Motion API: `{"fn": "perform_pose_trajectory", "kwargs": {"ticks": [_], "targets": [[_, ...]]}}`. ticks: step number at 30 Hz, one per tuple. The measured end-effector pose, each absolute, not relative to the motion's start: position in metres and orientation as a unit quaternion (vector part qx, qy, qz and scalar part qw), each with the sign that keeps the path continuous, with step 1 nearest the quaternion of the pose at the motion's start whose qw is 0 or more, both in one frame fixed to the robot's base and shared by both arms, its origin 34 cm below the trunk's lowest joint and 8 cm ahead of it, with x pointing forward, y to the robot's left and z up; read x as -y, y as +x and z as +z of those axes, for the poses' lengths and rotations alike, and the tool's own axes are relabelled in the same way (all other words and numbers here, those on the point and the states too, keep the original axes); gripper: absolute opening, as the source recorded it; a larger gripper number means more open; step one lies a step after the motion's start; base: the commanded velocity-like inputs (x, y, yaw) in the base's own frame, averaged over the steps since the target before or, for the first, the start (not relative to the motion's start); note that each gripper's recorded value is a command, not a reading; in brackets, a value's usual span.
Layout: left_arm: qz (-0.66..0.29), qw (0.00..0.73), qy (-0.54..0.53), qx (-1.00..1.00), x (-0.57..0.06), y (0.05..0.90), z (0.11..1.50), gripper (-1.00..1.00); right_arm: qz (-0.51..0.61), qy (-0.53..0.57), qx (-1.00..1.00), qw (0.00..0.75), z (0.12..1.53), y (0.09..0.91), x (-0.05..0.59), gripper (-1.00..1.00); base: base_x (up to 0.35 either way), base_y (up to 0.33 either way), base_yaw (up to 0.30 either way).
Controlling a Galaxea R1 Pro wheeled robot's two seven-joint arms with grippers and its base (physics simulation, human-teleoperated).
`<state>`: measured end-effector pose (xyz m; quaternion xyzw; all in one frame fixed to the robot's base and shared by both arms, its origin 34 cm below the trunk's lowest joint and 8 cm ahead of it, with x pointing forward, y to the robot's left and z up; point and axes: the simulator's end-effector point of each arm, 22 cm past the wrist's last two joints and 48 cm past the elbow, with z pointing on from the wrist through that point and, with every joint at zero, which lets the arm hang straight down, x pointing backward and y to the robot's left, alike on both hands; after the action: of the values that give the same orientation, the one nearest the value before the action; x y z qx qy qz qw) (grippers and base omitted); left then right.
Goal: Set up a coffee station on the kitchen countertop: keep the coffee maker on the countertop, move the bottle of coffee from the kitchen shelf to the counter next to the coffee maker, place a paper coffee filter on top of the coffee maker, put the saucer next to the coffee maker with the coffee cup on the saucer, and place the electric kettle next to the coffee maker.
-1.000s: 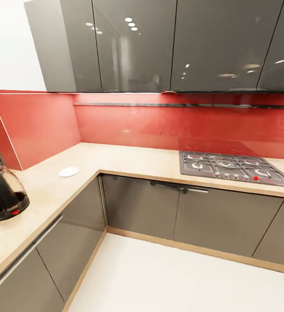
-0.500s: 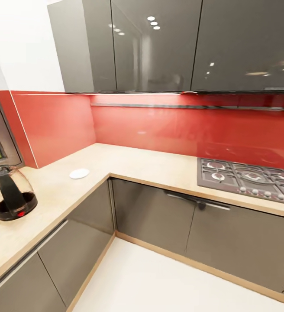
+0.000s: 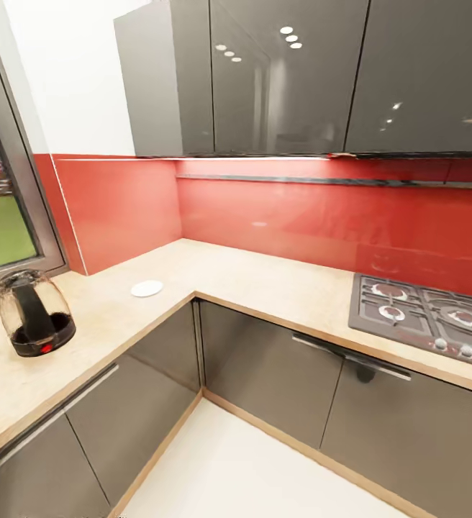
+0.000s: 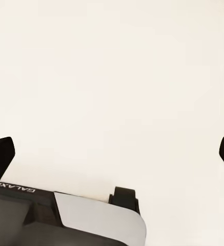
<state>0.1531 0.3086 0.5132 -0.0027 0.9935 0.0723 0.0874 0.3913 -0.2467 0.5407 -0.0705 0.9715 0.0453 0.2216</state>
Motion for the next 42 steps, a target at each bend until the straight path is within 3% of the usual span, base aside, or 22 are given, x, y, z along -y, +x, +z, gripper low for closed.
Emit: {"fn": "perform_pose_trajectory", "kwargs": {"ticks": [24,42], "targets": [[0.072,0.094,-0.004,-0.993,-0.3087,0.1582,0.5134,1.0,0.045,-0.071,-0.97,0.228,0.5441,0.3957,0.2468,1.0,0.087,-0.271,0.278],[0.072,0.1,-0.004,-0.992,-0.308,0.1628,0.5136,1.0,0.044,-0.071,-0.969,0.233,0.5468,0.3994,0.2468,1.0,0.0,-0.276,0.278]]}}
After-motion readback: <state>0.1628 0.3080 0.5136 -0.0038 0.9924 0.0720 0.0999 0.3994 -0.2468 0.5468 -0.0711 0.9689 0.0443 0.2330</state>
